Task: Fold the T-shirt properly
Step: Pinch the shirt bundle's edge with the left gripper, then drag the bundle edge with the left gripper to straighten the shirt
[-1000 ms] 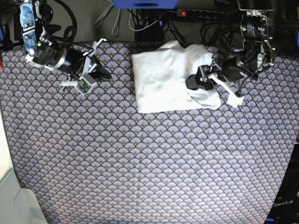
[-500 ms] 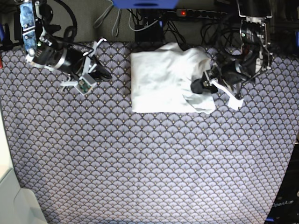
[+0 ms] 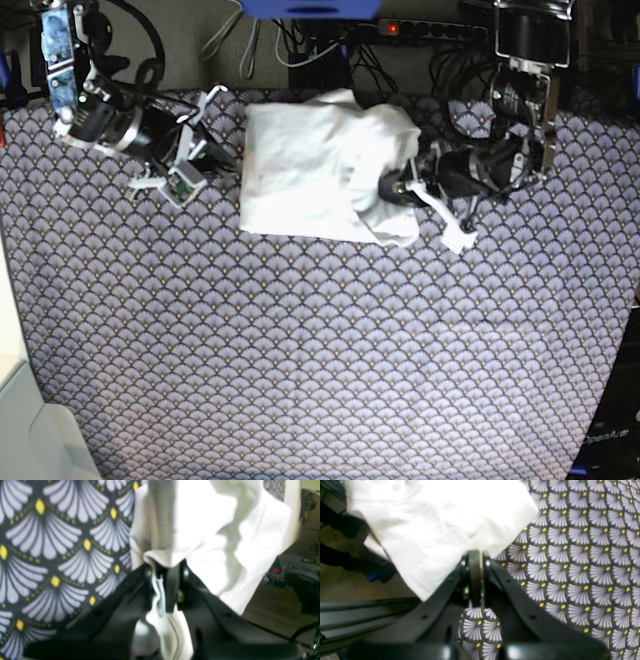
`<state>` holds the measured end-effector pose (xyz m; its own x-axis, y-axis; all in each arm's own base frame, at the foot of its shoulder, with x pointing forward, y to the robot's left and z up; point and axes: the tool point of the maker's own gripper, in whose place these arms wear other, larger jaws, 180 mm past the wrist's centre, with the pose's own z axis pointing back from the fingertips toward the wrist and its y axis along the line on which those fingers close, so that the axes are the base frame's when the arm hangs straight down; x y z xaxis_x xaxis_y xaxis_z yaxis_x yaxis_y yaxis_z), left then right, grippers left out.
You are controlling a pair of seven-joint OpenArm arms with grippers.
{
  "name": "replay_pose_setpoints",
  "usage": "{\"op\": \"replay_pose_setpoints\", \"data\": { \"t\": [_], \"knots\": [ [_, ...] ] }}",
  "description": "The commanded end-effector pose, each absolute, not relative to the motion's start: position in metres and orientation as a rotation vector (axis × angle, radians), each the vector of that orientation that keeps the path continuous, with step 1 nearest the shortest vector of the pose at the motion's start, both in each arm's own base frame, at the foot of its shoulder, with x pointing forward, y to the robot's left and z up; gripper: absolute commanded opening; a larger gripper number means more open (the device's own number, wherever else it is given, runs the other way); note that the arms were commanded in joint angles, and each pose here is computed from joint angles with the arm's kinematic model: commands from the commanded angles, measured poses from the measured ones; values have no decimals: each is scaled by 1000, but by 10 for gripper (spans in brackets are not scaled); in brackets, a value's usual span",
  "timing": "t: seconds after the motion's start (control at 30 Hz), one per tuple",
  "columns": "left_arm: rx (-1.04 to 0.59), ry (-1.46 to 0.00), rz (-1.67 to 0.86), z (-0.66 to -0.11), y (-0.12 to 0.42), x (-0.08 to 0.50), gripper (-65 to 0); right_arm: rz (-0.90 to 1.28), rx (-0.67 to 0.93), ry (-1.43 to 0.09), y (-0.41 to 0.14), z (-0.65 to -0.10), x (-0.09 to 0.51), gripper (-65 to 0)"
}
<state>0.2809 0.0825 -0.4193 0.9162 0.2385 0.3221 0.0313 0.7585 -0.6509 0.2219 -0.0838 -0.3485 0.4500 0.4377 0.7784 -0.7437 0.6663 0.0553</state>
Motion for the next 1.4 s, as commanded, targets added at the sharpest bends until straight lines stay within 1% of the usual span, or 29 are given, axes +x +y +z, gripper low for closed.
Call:
{"op": "replay_pose_setpoints", "data": {
  "t": [0.0,0.17,0.27,0.37,0.53,0.83,0.93,1.03,1.07,1.13,1.2,1.27,1.3,1.37],
  "knots": [
    [-683,-482,110,-402,89,303,-645,767,428,-854,-84,-338,226,-650],
    [-635,-498,10,-380,77,320,-645,769,424,-853,-85,-338,226,-650],
    [-622,-539,-57,-366,64,327,-645,768,425,-851,-85,-339,226,-650],
    [-570,-572,-121,-357,54,338,-645,768,425,-851,-85,-339,226,-650],
    [-467,-571,-217,-366,39,337,-645,774,415,-848,-89,-339,226,-650],
    [-439,-557,-229,-372,41,332,-646,779,410,-844,-91,-339,226,-650],
    [-415,-506,-240,-380,51,324,-645,780,410,-846,-91,-339,226,-650],
    [-406,-506,-251,-376,54,324,-638,780,408,-848,-91,-338,227,-650],
    [-407,-521,-243,-372,56,325,-620,780,408,-848,-91,-338,227,-650],
    [-402,-558,-202,-363,67,331,-546,780,408,-848,-91,-338,227,-650],
    [-399,-570,-143,-361,81,334,-432,781,410,-848,-90,-338,227,-650],
    [-393,-588,-104,-358,94,338,-353,782,411,-847,-90,-338,227,-650],
    [-390,-594,-88,-357,99,339,-326,782,411,-847,-90,-338,227,-650],
    [-389,-597,-76,-357,103,340,-311,782,411,-847,-90,-338,227,-650]
  ]
}}
